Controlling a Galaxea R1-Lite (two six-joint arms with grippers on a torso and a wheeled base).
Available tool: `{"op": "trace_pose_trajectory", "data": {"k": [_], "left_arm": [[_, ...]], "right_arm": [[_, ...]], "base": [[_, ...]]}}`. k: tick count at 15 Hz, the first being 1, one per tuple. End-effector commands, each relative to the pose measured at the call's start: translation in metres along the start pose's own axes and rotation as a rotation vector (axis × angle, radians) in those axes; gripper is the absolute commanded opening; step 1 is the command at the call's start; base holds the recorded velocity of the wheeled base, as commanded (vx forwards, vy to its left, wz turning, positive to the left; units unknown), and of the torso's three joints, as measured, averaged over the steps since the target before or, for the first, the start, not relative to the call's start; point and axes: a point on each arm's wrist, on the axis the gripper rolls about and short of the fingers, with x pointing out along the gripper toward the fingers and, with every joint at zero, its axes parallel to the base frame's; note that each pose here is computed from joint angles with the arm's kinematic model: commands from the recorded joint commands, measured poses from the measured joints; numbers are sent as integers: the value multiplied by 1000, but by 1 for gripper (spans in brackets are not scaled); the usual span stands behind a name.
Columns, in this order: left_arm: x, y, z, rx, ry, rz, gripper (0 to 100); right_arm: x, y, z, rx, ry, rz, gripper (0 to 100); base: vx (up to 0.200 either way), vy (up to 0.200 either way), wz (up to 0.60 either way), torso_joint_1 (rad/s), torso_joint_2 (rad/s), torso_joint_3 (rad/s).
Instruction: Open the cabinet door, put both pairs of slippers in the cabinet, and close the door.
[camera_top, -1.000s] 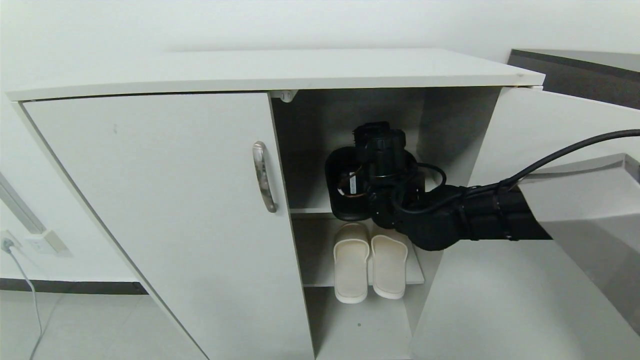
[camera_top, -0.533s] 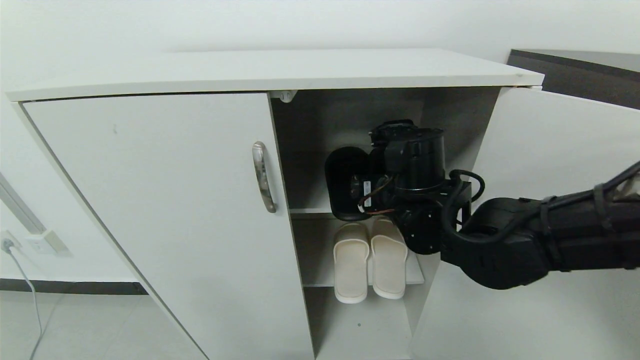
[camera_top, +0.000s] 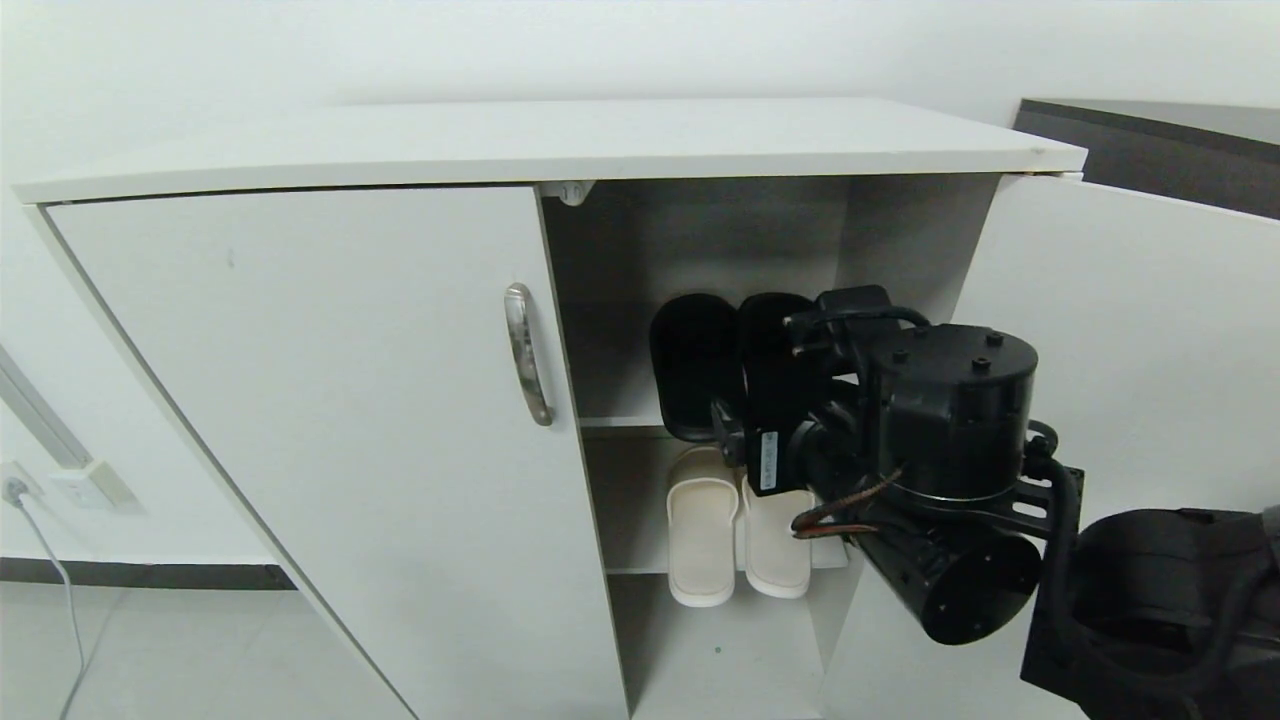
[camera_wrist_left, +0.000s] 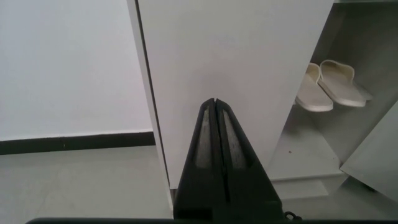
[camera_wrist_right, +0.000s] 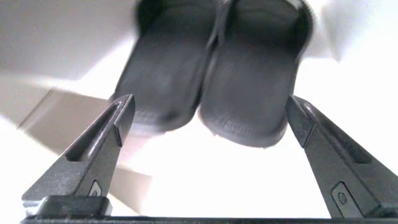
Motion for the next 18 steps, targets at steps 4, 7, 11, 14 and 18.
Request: {"op": "trace_pose_trajectory", "data": {"k": [4,7,11,14,18], "left_arm": [[0,0,0,1,0,-1,0],[0,0,0,1,0,0,0],[0,0,0,1,0,0,0],[0,0,0,1,0,0,0],[0,0,0,1,0,0,0]], "right_arm": [[-9,-1,0,13,3,21,0],[-11,2,0,19,-3,32,0],[-12,2,-3,13,7,47,0],[-10,3,-7,5,18,49,0],[-10,4,-8,4,21,48,0]], "base": [[0,0,0,0,0,0],[0,0,0,0,0,0],[0,0,0,0,0,0],[0,0,0,0,0,0],[-100,0,0,1,4,1]]}}
